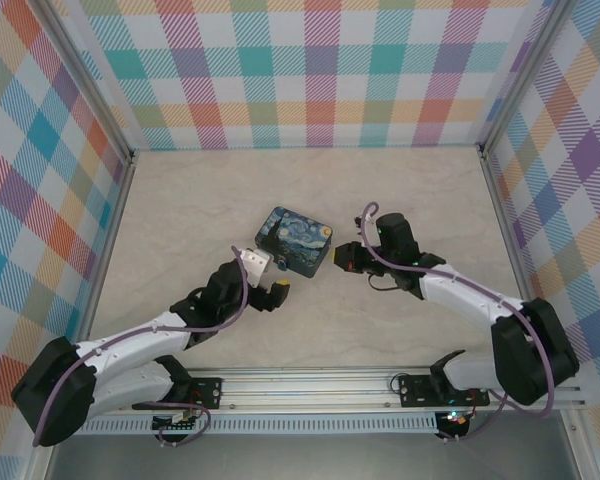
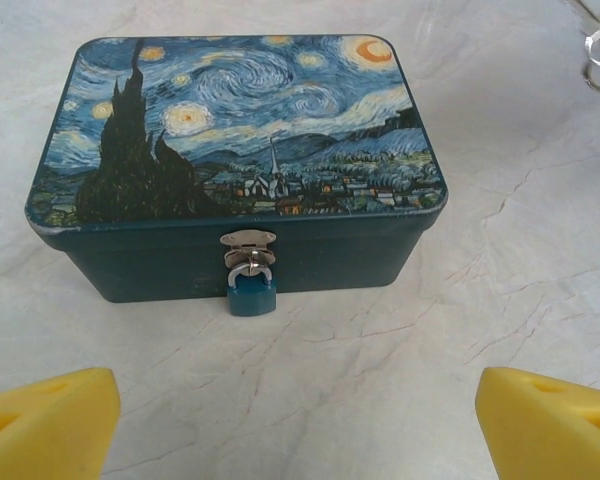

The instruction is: Unlock the padlock with the key

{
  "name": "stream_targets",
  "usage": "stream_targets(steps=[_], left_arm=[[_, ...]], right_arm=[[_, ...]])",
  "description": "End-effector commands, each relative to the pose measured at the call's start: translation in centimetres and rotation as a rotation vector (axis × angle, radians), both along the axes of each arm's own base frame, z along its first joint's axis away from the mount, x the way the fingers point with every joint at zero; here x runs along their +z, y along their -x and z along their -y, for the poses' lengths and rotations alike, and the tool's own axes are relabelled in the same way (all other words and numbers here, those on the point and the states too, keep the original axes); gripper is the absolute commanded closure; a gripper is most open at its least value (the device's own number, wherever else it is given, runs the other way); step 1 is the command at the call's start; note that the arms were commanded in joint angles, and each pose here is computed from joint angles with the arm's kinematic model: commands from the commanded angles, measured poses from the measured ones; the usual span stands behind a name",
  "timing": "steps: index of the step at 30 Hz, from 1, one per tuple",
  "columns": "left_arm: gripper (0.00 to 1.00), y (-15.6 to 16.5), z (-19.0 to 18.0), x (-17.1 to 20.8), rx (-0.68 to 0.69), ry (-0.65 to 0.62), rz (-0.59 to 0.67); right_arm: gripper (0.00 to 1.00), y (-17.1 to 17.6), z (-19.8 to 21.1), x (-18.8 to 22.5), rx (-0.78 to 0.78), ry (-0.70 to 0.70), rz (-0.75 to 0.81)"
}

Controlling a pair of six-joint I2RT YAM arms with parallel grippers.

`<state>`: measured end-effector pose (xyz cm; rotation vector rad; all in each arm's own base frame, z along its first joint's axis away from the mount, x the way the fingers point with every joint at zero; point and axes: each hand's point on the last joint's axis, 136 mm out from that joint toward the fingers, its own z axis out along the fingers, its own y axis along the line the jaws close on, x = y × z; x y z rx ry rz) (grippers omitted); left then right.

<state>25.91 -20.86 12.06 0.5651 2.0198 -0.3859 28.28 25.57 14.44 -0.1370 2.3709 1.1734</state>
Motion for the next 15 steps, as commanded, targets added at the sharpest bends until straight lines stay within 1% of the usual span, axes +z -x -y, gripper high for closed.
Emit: stream_targets(steps=[1,5,9,15], left_arm=[[0.08,-0.9,0.7,1.6,-0.020,0.037,0.107],[0.11,-1.3,0.5,0.3,0.002,0.036,0.121],[0.16,-1.8,0.8,-1.3,-0.011,0.021,0.108],[0.18,-3.1,1.3,-3.4,-0.009,0.022,0.094]], right_arm=[[0.99,-1.6,-2.2,2.7,0.041,-0.078,0.079],[0.99,-2.5,-3.7,2.2,0.067,-0.099,0.050],[0.99,-3.3,-4.7,1.1,0.077,-0.098,0.016],[0.99,-4.0,-5.6,-0.4,0.093,-0.109,-0.025]])
